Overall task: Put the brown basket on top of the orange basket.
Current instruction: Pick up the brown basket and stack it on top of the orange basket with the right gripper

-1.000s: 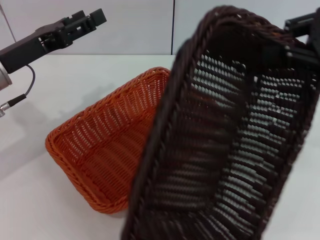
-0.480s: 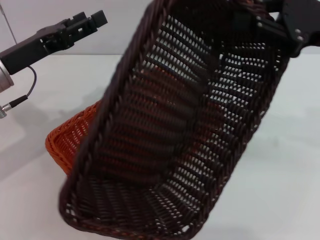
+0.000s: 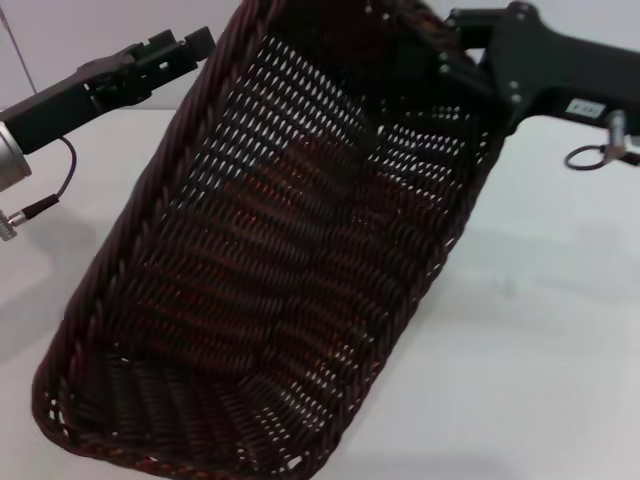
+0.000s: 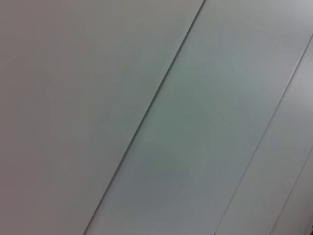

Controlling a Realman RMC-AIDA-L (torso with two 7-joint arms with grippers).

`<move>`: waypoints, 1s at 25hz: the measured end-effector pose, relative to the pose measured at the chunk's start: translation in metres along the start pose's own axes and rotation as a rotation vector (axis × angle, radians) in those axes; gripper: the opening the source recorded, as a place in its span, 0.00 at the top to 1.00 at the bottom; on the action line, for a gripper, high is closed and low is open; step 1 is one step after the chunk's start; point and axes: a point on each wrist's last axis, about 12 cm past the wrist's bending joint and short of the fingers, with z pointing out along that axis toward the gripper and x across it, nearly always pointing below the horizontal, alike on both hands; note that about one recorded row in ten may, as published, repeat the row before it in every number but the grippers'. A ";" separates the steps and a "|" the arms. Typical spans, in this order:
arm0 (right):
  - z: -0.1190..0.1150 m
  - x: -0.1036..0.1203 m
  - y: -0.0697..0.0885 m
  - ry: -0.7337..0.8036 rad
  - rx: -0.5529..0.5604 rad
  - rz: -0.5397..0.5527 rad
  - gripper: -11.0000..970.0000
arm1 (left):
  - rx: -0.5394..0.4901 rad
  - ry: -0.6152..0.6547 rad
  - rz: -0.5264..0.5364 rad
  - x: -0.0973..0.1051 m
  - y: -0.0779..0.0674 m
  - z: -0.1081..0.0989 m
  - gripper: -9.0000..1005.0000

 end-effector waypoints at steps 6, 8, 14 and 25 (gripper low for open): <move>0.005 0.013 0.003 -0.036 0.032 0.001 0.81 | 0.001 0.001 -0.005 0.001 0.000 0.001 0.17; 0.005 0.018 0.004 -0.035 0.043 0.002 0.81 | 0.001 0.001 -0.005 0.001 0.000 0.001 0.17; 0.002 0.031 0.008 -0.026 0.073 0.025 0.81 | 0.002 0.001 -0.011 0.002 0.000 0.001 0.17; -0.017 0.058 0.021 0.035 0.139 0.090 0.81 | 0.016 0.005 0.001 -0.002 -0.001 0.008 0.17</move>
